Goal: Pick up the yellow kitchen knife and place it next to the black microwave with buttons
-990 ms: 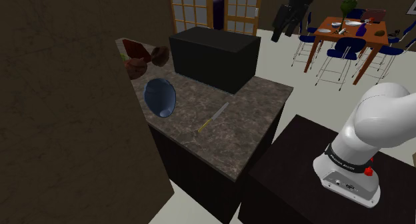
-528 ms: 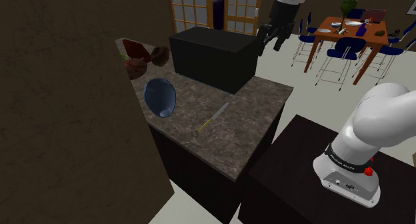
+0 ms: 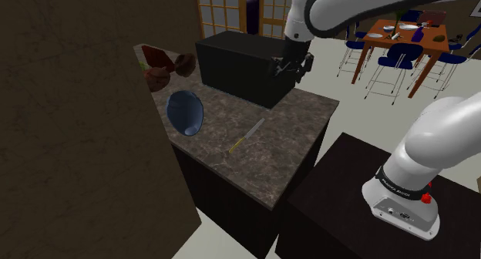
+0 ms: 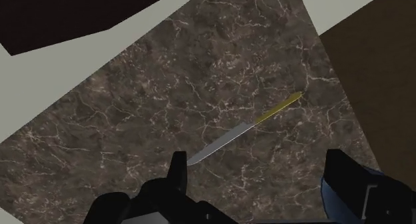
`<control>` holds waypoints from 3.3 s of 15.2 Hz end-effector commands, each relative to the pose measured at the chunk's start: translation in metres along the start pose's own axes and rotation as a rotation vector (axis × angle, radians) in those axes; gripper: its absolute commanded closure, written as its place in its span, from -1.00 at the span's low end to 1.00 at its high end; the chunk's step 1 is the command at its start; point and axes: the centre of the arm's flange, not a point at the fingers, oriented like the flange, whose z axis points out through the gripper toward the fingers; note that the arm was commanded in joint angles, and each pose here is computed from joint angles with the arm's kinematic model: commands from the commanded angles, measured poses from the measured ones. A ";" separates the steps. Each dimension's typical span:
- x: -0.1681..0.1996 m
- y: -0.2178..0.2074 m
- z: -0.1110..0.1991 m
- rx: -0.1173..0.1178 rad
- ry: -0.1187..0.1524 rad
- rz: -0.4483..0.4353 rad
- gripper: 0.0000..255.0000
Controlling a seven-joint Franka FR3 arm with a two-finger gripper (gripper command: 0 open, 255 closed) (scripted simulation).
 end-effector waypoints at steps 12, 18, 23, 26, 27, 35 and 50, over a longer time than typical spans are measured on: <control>0.060 -0.054 0.157 -0.056 -0.030 0.420 -1.00; 0.092 -0.066 0.231 -0.082 -0.044 0.612 -1.00; 0.119 -0.070 0.292 -0.104 -0.056 0.772 -1.00; 0.136 -0.070 0.330 -0.117 -0.063 0.868 -1.00; 0.141 -0.069 0.342 -0.122 -0.065 0.900 -1.00; 0.150 -0.065 0.397 -0.132 -0.071 0.973 -1.00; 0.148 -0.064 0.410 -0.132 -0.071 0.973 1.00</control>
